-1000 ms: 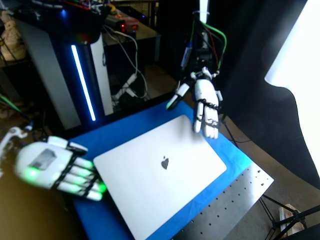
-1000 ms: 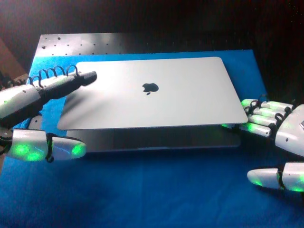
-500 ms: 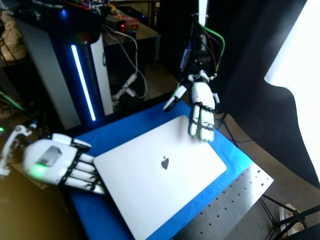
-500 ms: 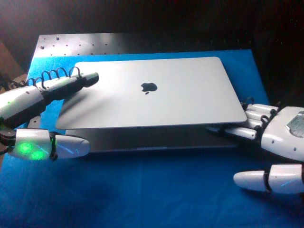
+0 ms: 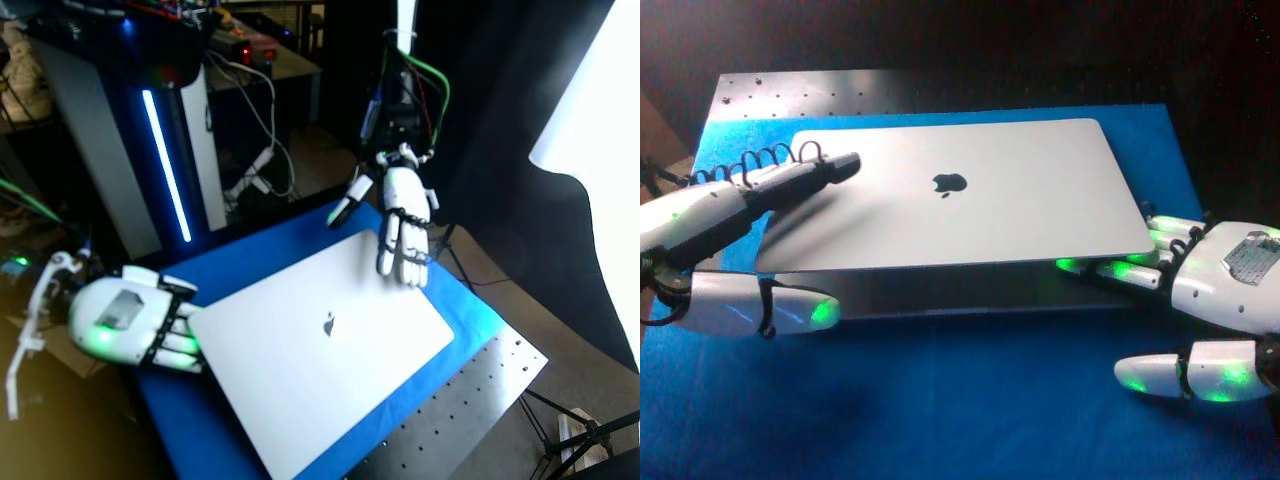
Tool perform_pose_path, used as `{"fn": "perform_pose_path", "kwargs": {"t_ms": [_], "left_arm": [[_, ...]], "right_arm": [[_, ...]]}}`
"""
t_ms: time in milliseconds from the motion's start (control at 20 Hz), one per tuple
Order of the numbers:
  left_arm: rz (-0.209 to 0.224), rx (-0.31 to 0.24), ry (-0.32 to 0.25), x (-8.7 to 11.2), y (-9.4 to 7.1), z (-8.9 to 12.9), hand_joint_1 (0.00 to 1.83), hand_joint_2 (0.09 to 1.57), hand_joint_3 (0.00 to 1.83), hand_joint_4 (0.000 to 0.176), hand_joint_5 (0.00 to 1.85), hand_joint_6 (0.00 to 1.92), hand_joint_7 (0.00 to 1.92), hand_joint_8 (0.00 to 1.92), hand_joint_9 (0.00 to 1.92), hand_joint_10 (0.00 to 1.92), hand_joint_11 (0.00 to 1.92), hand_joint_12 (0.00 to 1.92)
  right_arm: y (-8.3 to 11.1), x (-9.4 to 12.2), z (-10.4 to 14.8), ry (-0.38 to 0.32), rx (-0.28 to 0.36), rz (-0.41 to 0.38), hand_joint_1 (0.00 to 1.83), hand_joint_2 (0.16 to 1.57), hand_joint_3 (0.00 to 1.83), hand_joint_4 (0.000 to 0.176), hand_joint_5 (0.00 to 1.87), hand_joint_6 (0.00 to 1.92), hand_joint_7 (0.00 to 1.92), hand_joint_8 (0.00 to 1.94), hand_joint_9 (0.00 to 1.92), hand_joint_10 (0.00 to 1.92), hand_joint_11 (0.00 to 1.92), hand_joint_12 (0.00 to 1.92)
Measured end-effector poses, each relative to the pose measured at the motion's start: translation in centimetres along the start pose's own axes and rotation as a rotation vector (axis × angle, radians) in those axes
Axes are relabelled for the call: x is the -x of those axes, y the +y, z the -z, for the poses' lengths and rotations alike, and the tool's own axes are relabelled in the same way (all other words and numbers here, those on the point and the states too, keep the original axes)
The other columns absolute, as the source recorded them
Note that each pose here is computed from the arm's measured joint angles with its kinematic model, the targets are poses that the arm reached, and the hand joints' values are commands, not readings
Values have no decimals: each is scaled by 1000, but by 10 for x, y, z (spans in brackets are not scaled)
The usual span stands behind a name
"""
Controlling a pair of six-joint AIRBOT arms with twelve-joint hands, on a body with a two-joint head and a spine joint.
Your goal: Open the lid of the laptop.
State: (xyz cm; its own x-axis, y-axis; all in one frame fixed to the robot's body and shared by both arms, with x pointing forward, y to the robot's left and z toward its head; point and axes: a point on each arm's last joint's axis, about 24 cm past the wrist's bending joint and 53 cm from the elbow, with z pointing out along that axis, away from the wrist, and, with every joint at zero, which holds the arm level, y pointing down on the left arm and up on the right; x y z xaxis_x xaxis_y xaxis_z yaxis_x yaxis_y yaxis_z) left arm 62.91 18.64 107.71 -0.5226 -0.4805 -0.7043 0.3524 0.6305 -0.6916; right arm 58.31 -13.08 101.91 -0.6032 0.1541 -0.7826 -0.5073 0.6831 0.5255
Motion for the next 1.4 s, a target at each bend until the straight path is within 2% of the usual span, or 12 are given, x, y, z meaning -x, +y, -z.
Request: {"fn": "perform_pose_path", "kwargs": {"t_ms": [150,250,350,450,550,650,750,850,950,1250,1300,1400], "left_arm": [[-3,-13,-10,4,-4,-10,845,902,0,176,0,0,0,0,0,0,0,0],[-30,-23,5,4,-8,-23,922,922,0,176,0,0,0,0,0,0,0,0],[-69,-22,24,0,-11,-34,1025,887,0,176,0,0,0,0,0,0,0,0],[-165,-17,46,-5,-17,-47,1080,867,0,176,0,0,0,0,0,0,0,0],[-204,-5,58,-7,-16,-51,1093,911,8,176,0,0,0,0,0,0,0,0],[-223,2,59,-7,-17,-54,1081,985,10,176,0,0,0,0,0,0,0,0],[-230,3,50,-2,-18,-57,1029,1005,7,176,0,0,0,0,0,0,0,0],[-220,4,25,8,-19,-59,1064,960,0,176,0,0,0,0,0,0,0,0],[-209,-7,-5,16,-23,-64,1011,979,1,176,0,0,0,0,0,0,0,0],[-189,-109,-110,48,-67,-89,1073,957,0,176,0,0,0,0,0,0,0,0],[-186,-123,-128,53,-72,-92,994,956,0,176,0,0,0,0,0,0,0,0],[-166,-132,-155,60,-75,-95,960,961,0,176,0,0,0,0,0,0,0,0]], "right_arm": [[0,0,0,0,0,-1,0,1312,1,0,0,0,0,0,0,0,0,0],[0,0,0,0,0,-1,0,1318,3,0,3,1,0,0,0,0,0,0],[0,0,0,0,0,-2,0,1321,3,0,0,0,0,0,0,0,0,0],[0,0,0,0,0,-3,0,1320,2,0,0,0,0,0,0,0,0,0],[0,0,-1,-1,0,-5,0,1313,0,0,0,0,0,0,0,0,0,0],[0,0,-1,-2,-1,-7,0,1306,0,0,0,0,0,0,0,0,0,0],[-1,0,-1,-2,-3,-9,0,1300,0,0,0,0,0,0,0,0,0,0],[-1,0,-1,-3,-4,-11,0,1299,0,0,0,0,0,0,0,0,0,0],[-2,1,-1,-5,-7,-15,0,1296,0,0,4,2,0,0,0,0,0,0],[-1,0,-1,-5,-5,-15,0,1306,2,0,4,1,0,0,0,0,0,0],[-1,0,-1,-4,-5,-15,0,1309,3,0,7,2,0,0,0,0,0,0],[-1,0,-1,-4,-4,-14,0,1323,7,0,19,5,0,0,0,0,0,0]]}}
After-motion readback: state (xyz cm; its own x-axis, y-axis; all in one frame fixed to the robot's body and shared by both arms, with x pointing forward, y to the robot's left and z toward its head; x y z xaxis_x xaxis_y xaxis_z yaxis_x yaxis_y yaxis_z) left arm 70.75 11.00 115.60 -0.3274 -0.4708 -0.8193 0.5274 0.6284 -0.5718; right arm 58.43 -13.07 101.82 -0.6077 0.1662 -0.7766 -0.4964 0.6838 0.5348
